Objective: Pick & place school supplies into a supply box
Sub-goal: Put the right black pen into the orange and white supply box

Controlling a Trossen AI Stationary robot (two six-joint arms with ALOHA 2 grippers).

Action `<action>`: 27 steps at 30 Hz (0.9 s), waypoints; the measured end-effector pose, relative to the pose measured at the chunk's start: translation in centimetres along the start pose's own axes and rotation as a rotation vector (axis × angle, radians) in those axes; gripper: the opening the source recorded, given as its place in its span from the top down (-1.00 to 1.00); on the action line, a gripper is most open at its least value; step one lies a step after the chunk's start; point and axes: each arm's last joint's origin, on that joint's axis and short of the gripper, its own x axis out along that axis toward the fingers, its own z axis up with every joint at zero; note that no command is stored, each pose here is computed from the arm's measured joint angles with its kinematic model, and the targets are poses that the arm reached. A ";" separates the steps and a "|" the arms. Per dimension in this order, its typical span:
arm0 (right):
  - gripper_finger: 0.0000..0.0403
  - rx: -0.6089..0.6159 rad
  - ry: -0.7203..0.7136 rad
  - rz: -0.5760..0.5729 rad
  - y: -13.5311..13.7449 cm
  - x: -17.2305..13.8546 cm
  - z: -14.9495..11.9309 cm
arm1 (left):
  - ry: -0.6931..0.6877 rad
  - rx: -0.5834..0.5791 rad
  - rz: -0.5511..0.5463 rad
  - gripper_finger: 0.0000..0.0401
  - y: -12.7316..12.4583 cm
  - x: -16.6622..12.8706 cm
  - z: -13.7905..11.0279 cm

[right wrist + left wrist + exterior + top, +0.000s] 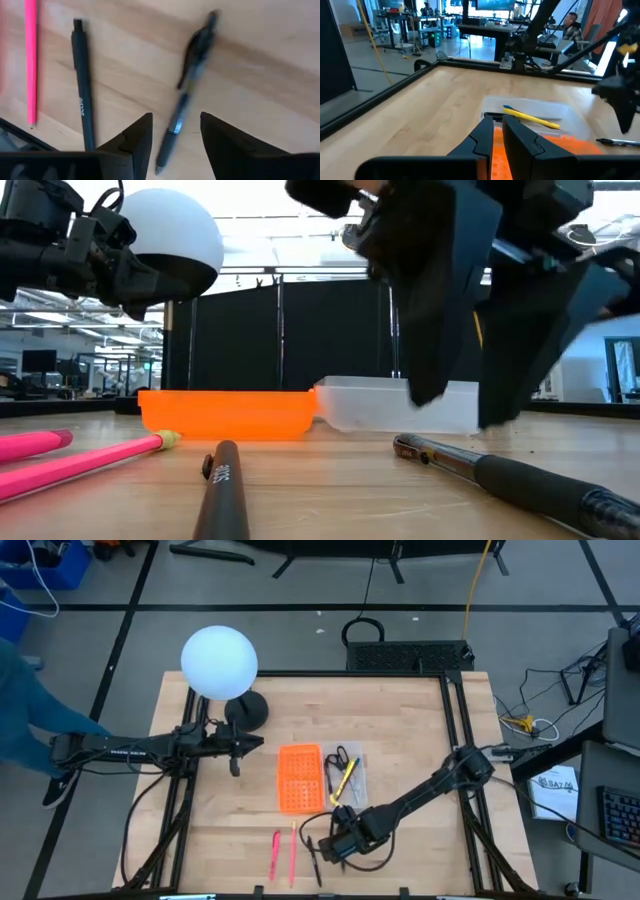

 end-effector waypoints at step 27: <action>0.93 -0.145 0.132 -0.280 -3.6 5.2 0.9 | -0.010 -0.005 -0.002 0.76 0.0 0.0 0.1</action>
